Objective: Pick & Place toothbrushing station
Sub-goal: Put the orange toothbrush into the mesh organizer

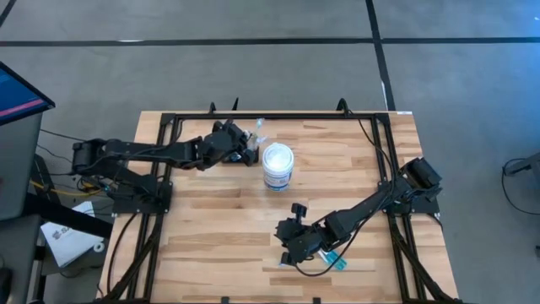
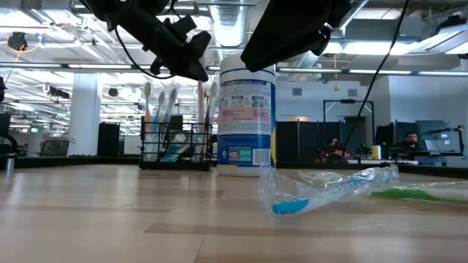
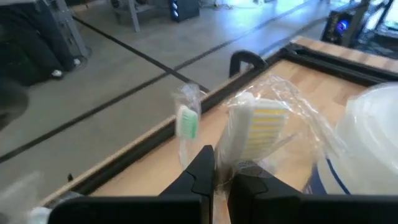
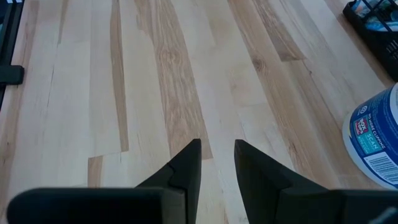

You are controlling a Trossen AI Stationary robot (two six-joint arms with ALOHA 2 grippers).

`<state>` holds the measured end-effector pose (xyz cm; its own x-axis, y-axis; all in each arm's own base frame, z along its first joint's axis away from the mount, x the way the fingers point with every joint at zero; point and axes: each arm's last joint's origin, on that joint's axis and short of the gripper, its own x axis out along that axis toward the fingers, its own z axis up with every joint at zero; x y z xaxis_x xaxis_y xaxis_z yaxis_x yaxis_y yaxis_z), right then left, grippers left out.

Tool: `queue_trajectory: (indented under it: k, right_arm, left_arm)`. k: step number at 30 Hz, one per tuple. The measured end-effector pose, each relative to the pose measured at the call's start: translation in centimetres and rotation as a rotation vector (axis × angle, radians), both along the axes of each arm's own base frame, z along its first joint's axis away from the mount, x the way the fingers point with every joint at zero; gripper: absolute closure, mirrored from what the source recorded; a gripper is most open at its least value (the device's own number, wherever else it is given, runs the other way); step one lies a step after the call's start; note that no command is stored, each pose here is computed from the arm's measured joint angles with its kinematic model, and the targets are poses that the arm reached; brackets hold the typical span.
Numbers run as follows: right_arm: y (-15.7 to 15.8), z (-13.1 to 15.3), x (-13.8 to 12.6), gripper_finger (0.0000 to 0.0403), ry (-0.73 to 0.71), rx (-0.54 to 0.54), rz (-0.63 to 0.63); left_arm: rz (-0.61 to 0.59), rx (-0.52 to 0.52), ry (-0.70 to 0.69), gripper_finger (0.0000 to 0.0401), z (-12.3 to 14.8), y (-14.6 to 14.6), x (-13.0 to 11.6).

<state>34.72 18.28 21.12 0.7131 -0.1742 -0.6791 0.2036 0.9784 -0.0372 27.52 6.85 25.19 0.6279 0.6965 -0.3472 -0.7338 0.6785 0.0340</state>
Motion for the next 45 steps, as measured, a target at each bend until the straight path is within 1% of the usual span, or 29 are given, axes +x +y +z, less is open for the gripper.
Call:
queue_trajectory:
  k: [5, 11, 14, 20, 26, 36, 45]
  right_arm:
    - [0.0, 0.0, 0.0, 0.0316, 0.001, -0.001, 0.0]
    - [-0.1, -0.1, -0.1, 0.0316, 0.013, -0.007, 0.0]
    - [-0.1, -0.1, -0.1, 0.0316, 0.013, -0.007, 0.0]
    - [-0.1, -0.1, -0.1, 0.0316, 0.013, -0.007, 0.0]
    - [-0.1, -0.1, -0.1, 0.0316, 0.013, -0.007, -0.001]
    - [-0.1, -0.1, -0.1, 0.0316, 0.013, -0.008, -0.001]
    - [-0.1, -0.1, -0.1, 0.0316, 0.013, -0.008, -0.001]
  left_arm:
    - [-0.019, -0.051, 0.004, 0.0393, -0.8, 0.6, 0.3]
    - [-0.011, -0.06, 0.035, 0.0382, -1.6, 0.9, 0.6]
    - [-0.001, -0.076, 0.039, 0.0383, -2.1, 1.0, 0.8]
    - [0.006, -0.087, 0.094, 0.0386, -3.6, 1.3, 1.4]
    - [0.012, -0.091, 0.112, 0.0369, -4.2, 1.6, 1.6]
    - [0.011, -0.083, 0.083, 0.0349, -4.0, 1.6, 1.7]
    - [-0.003, -0.086, 0.075, 0.0304, -3.8, 1.5, 1.7]
